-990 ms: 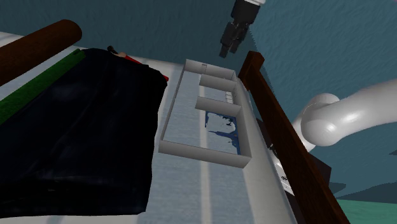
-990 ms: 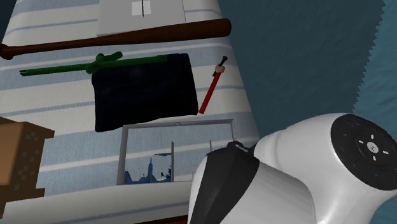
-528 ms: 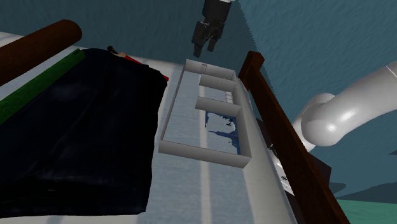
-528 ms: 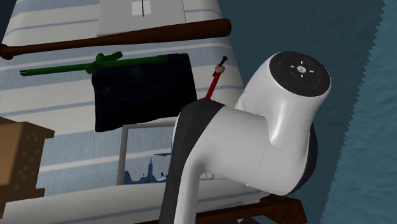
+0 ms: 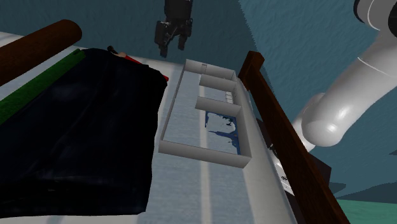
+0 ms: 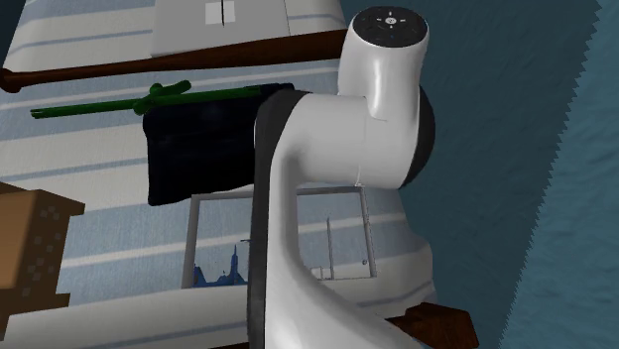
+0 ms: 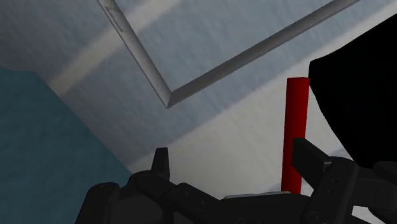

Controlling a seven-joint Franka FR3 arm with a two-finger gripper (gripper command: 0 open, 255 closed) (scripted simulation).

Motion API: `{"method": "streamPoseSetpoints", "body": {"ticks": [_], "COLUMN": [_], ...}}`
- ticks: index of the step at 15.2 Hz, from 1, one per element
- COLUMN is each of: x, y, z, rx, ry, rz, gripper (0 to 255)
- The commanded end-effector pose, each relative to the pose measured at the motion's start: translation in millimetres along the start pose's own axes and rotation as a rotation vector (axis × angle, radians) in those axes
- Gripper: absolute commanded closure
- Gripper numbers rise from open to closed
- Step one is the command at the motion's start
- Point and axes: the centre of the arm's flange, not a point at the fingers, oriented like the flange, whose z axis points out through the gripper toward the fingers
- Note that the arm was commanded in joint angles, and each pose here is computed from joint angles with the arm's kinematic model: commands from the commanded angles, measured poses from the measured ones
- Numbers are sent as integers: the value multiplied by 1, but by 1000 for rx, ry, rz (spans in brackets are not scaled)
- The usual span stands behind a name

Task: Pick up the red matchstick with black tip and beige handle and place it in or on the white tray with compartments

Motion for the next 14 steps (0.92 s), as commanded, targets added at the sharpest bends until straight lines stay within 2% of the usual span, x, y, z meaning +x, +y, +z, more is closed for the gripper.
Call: {"method": "streamPoseSetpoints", "body": {"ticks": [1,7,14], "x": [21,79,83], "y": [-23,-80,-83], "z": [1,14,47], "rx": [-11,-45,-48], "ry": [3,9,9], "rz": [-4,-19,-21], "gripper": [0,0,0]}}
